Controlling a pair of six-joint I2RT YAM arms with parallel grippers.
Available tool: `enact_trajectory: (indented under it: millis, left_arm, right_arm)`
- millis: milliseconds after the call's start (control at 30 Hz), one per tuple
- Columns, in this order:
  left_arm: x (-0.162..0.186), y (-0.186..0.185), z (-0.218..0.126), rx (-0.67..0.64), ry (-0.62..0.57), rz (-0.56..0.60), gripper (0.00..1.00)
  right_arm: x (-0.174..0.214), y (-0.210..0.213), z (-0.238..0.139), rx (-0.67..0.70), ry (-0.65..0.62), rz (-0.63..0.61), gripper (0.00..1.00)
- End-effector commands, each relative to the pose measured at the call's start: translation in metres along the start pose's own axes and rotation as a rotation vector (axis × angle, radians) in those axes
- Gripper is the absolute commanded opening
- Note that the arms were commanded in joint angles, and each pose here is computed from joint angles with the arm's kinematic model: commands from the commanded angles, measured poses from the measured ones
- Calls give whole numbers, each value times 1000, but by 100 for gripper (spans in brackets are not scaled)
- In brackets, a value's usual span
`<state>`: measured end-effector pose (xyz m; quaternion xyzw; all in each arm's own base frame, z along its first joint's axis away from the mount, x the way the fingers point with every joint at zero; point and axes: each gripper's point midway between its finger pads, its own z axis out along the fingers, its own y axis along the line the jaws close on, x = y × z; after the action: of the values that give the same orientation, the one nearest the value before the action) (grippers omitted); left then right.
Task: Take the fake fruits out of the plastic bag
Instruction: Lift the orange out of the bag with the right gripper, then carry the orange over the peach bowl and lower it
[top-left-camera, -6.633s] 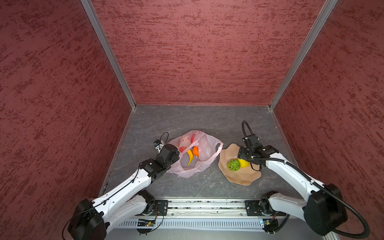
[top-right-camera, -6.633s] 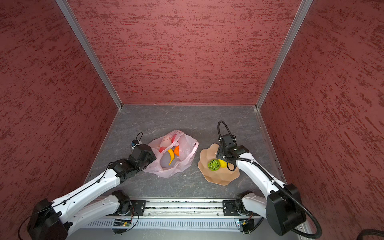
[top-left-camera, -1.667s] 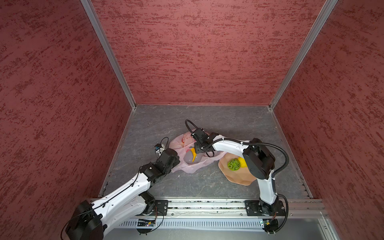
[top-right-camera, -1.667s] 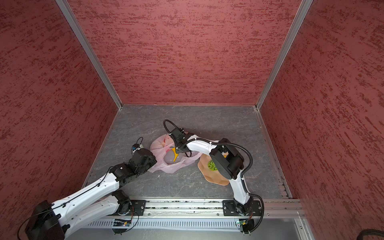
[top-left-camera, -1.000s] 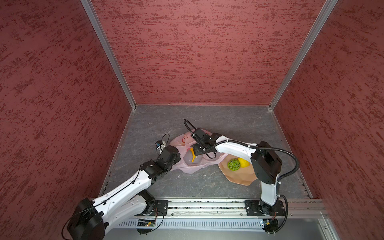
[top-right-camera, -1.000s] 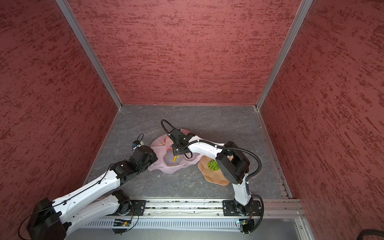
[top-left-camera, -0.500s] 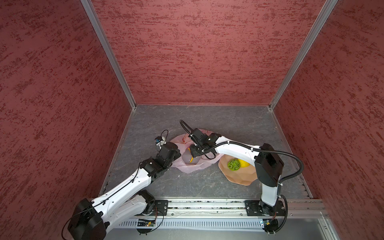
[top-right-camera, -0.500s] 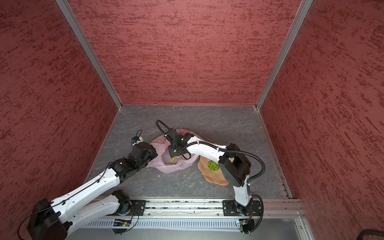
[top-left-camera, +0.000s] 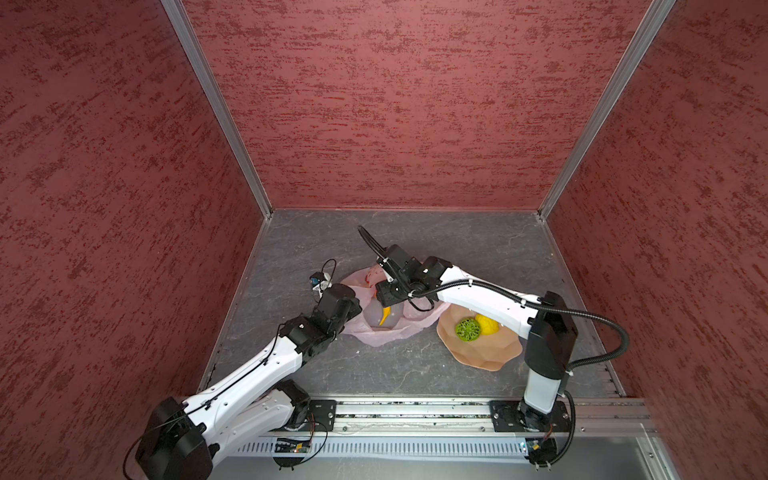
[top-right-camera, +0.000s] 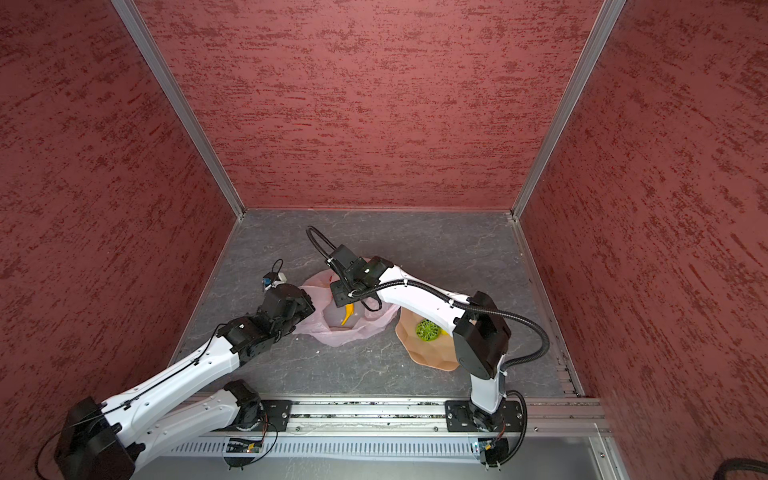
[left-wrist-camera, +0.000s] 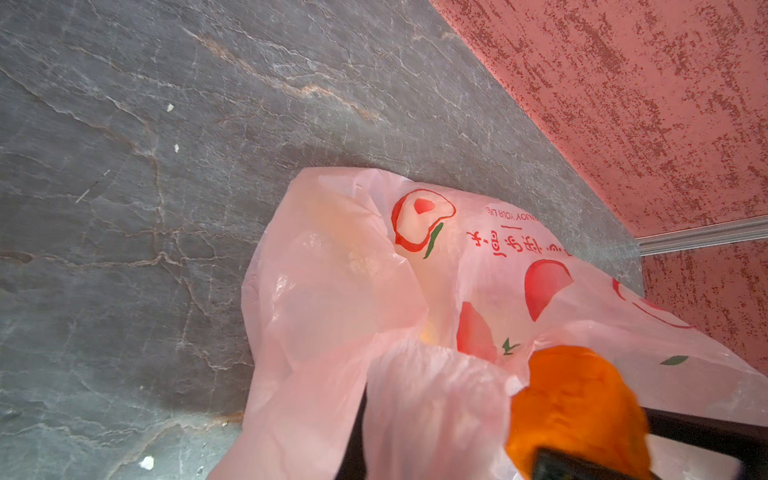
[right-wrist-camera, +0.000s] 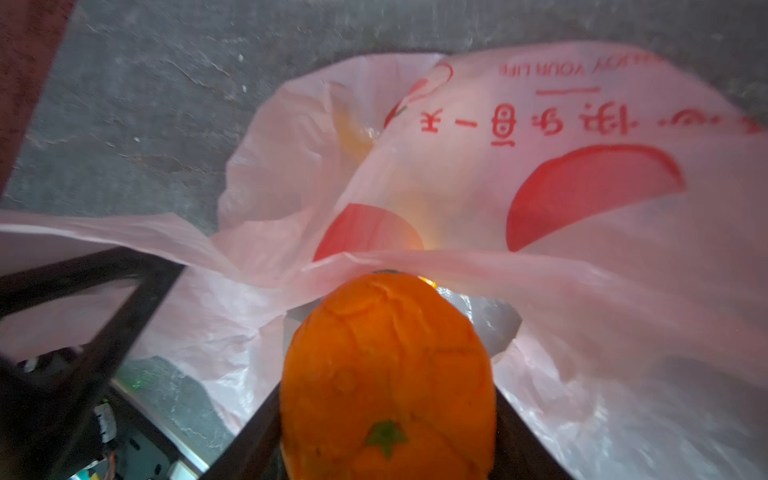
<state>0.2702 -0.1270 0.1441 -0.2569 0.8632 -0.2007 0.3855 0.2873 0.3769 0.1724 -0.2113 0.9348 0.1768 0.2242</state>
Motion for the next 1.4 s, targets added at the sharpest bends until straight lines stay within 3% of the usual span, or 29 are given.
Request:
enact_trajectory:
  millis: [0,267,467,900,1100,1367]
  left_arm:
    - [-7,-7,-1,18,-21,2,0]
    - [-7,-10,-1,29,-18,7,0]
    - [-8,-10,-3,30,-21,8,0]
    - [-8,-12,-2,31,-15,12,0]
    - [-4,-13,3,29,1,13,0]
    - [-6,-15,4,19,0,16,0]
  right_arm:
    - [-23,11,-49,-29,-90,-33,39]
    - [-54,-19,-102,90,-218,-26,39]
    - [-64,-73,-143,227,-305,55,38]
    - [-9,-203,-207,443,-400,349,35]
    - [27,-236,-193,472,-363,431,35]
    - [65,-253,-145,443,-283,496,34]
